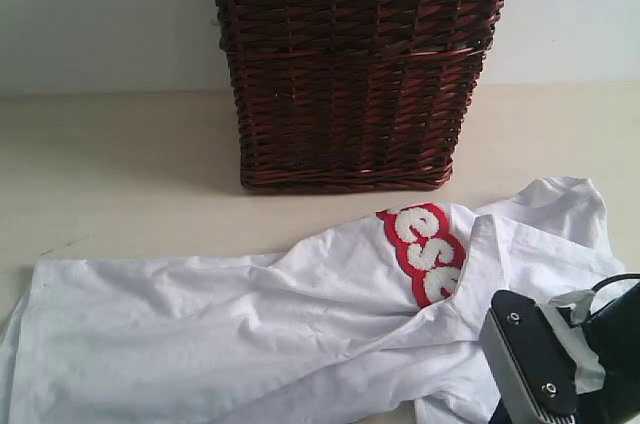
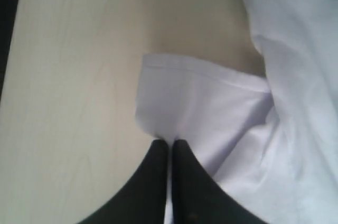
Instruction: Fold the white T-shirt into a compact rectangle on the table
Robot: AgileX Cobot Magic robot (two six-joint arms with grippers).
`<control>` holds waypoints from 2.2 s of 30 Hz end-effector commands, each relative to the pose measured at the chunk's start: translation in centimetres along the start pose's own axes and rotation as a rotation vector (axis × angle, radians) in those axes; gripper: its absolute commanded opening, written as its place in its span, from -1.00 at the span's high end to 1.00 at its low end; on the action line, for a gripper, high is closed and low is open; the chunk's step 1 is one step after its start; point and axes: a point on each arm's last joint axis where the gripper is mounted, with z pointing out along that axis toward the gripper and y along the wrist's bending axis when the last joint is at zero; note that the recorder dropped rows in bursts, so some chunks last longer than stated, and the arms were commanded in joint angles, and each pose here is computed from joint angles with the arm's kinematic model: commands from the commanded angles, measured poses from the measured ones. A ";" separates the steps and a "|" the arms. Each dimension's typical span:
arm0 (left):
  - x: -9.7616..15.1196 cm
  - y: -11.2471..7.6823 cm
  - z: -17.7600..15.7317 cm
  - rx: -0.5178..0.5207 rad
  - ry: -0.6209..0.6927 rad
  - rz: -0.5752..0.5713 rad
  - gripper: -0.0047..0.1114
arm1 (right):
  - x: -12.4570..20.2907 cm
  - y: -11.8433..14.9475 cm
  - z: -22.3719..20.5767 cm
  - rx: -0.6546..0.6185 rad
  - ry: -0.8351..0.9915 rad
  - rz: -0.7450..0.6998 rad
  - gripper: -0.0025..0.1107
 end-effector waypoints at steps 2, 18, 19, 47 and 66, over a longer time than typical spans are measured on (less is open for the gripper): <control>0.0 0.0 0.0 0.000 -0.004 -0.004 0.92 | -1.7 1.5 -1.6 -0.049 -0.095 -0.060 0.96; 0.0 0.0 0.0 0.000 -0.004 -0.004 0.92 | -1.2 -0.6 -3.5 0.321 0.016 0.134 0.96; 0.0 0.0 0.0 0.000 -0.004 -0.004 0.92 | -1.0 -0.9 -3.6 0.356 0.028 0.136 0.96; 0.0 0.0 0.0 0.000 -0.004 -0.004 0.92 | 0.5 -2.9 -1.6 0.415 0.034 0.361 0.00; 0.0 0.0 0.0 0.000 -0.004 -0.004 0.92 | 0.9 -3.4 -2.0 0.487 0.073 0.346 0.96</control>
